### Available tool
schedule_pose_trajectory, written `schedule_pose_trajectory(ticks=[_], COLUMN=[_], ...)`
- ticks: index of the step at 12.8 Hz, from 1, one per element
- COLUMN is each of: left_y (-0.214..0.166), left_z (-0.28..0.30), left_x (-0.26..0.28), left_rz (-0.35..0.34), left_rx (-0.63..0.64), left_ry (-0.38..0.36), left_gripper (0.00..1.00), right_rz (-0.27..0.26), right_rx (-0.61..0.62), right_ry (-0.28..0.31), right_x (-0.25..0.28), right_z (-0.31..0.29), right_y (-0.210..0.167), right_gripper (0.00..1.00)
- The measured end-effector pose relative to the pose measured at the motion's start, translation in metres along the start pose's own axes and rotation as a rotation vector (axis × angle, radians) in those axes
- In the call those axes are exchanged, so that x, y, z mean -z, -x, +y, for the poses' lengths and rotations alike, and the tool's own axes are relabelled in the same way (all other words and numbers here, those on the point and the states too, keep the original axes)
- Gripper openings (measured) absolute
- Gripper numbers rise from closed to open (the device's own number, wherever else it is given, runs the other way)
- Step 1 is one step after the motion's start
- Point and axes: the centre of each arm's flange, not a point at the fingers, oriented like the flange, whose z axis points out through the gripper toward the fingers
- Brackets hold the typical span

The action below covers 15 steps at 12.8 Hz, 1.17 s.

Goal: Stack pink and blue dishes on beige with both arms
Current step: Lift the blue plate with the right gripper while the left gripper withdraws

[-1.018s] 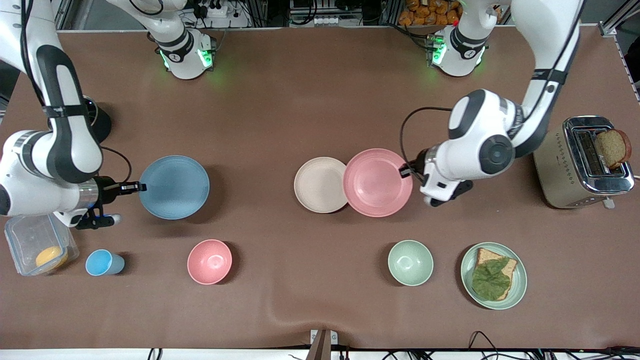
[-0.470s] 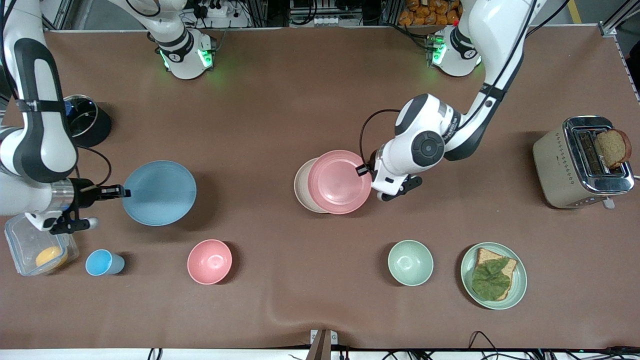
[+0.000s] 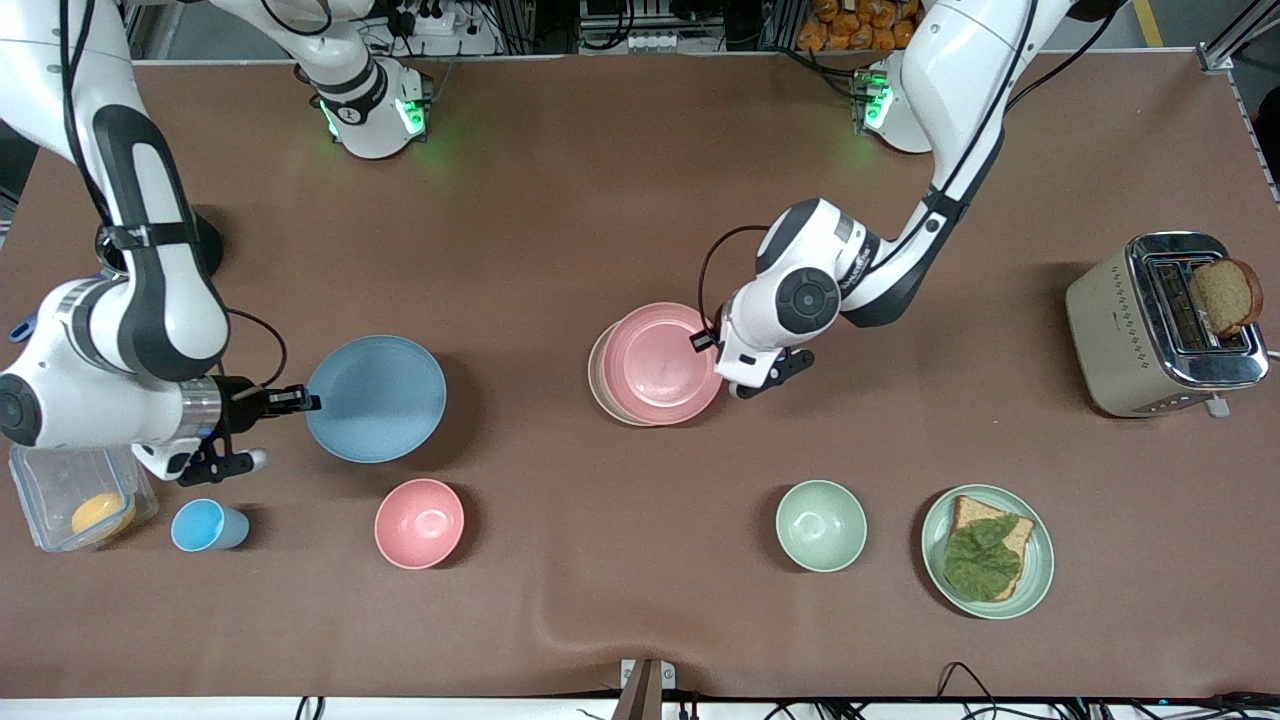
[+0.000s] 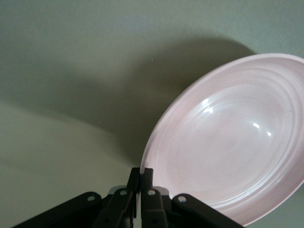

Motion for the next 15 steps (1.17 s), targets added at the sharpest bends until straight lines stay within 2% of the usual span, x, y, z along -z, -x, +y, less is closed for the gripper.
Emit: schedule_pose_trajectory(ticks=[2, 5, 7, 10, 13, 15], left_y=[0.003, 0.007, 0.015, 0.016, 0.012, 0.012], left_z=[0.003, 0.009, 0.013, 0.014, 0.012, 0.012], left_x=[-0.002, -0.014, -0.024, -0.029, -0.031, -0.033], left_rz=[0.01, 0.016, 0.013, 0.026, 0.037, 0.035], left_rx=[-0.005, 0.006, 0.006, -0.007, -0.01, 0.032], left_ry=[0.003, 0.014, 0.008, -0.001, -0.009, -0.011], left_gripper=[0.05, 0.05, 0.05, 0.05, 0.05, 0.1], right_rz=[-0.001, -0.061, -0.08, -0.08, -0.068, -0.051], right_rx=[-0.004, -0.007, -0.013, -0.022, -0.053, -0.086], right_ry=[0.001, -0.018, -0.025, -0.033, -0.093, -0.105], right_x=[-0.009, -0.021, -0.022, -0.022, -0.028, -0.035], right_z=[0.003, 0.004, 0.007, 0.008, -0.007, -0.031], right_y=[-0.003, 0.001, 0.004, 0.005, 0.001, -0.008], right_gripper=[0.04, 0.04, 0.04, 0.04, 0.04, 0.04])
